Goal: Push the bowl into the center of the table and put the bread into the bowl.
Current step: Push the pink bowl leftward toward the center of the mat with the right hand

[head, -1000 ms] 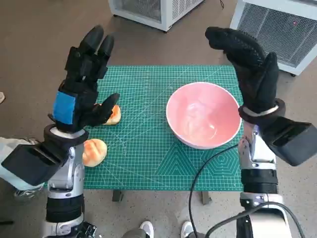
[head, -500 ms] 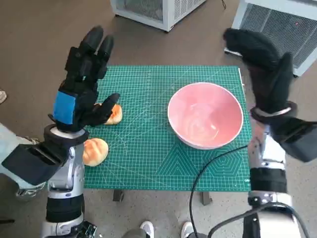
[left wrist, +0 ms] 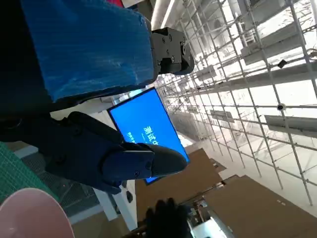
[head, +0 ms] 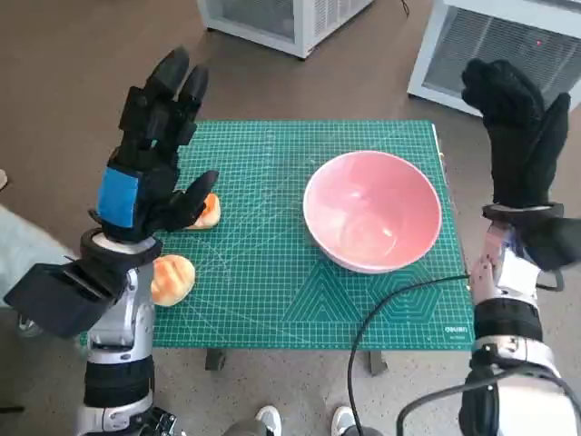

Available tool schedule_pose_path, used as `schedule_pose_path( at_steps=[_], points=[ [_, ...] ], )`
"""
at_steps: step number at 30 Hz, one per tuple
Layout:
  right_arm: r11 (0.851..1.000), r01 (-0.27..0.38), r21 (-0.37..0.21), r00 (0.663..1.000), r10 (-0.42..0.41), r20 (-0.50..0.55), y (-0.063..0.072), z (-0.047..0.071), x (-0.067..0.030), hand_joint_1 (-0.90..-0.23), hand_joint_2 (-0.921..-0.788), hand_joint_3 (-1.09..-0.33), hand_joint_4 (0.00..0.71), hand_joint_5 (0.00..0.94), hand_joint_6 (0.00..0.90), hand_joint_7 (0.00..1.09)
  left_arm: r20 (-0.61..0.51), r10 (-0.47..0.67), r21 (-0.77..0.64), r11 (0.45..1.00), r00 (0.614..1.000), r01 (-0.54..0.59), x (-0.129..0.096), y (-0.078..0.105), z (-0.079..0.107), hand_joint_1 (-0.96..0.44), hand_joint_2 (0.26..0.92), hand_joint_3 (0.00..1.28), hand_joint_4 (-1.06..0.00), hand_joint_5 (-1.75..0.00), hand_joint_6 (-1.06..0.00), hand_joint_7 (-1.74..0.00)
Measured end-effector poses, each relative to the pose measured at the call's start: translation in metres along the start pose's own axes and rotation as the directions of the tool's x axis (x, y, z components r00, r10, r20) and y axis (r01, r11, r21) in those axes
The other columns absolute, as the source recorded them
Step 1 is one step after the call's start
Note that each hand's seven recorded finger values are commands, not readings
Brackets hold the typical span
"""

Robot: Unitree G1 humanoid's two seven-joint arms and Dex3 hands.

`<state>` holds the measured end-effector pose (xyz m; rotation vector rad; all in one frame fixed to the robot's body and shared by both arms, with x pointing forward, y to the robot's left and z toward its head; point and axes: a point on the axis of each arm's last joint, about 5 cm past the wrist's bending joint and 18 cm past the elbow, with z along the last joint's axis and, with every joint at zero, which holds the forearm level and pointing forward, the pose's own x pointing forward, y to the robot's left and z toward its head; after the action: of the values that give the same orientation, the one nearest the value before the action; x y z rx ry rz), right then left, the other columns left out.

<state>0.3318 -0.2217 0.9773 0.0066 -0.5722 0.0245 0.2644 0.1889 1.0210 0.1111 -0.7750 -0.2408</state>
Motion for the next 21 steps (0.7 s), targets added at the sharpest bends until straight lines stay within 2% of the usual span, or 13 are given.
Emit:
schedule_pose_path(
  at_steps=[6, 15, 21],
  points=[
    [0.999, 0.045, 0.023, 0.992, -0.042, -0.118, 0.003, -0.012, -0.0071, -0.706, -0.921, -0.85, 0.13, 0.0, -0.001, 0.52, 0.003, 0.008, 0.004, 1.0, 1.0, -0.008, 0.0, 0.0, 0.0, -0.72, 0.921, 0.43, -0.18, 0.0, 0.0, -0.42],
    [0.997, 0.063, 0.033, 0.968, -0.053, -0.246, 0.018, -0.025, -0.0142, -0.648, -0.921, -0.921, 0.135, 0.006, -0.001, 0.54, 0.006, 0.015, 0.007, 1.0, 1.0, -0.015, -0.001, 0.002, 0.0, -0.72, 0.921, 0.43, -0.18, 0.0, 0.0, -0.42],
    [0.995, 0.082, 0.062, 0.94, -0.056, -0.337, 0.027, -0.033, -0.0189, -0.662, -0.921, -0.926, 0.14, 0.007, -0.001, 0.53, 0.005, 0.026, 0.01, 1.0, 1.0, -0.026, -0.002, 0.004, 0.001, -0.72, 0.921, 0.43, -0.18, 0.0, 0.0, -0.42]
  ],
)
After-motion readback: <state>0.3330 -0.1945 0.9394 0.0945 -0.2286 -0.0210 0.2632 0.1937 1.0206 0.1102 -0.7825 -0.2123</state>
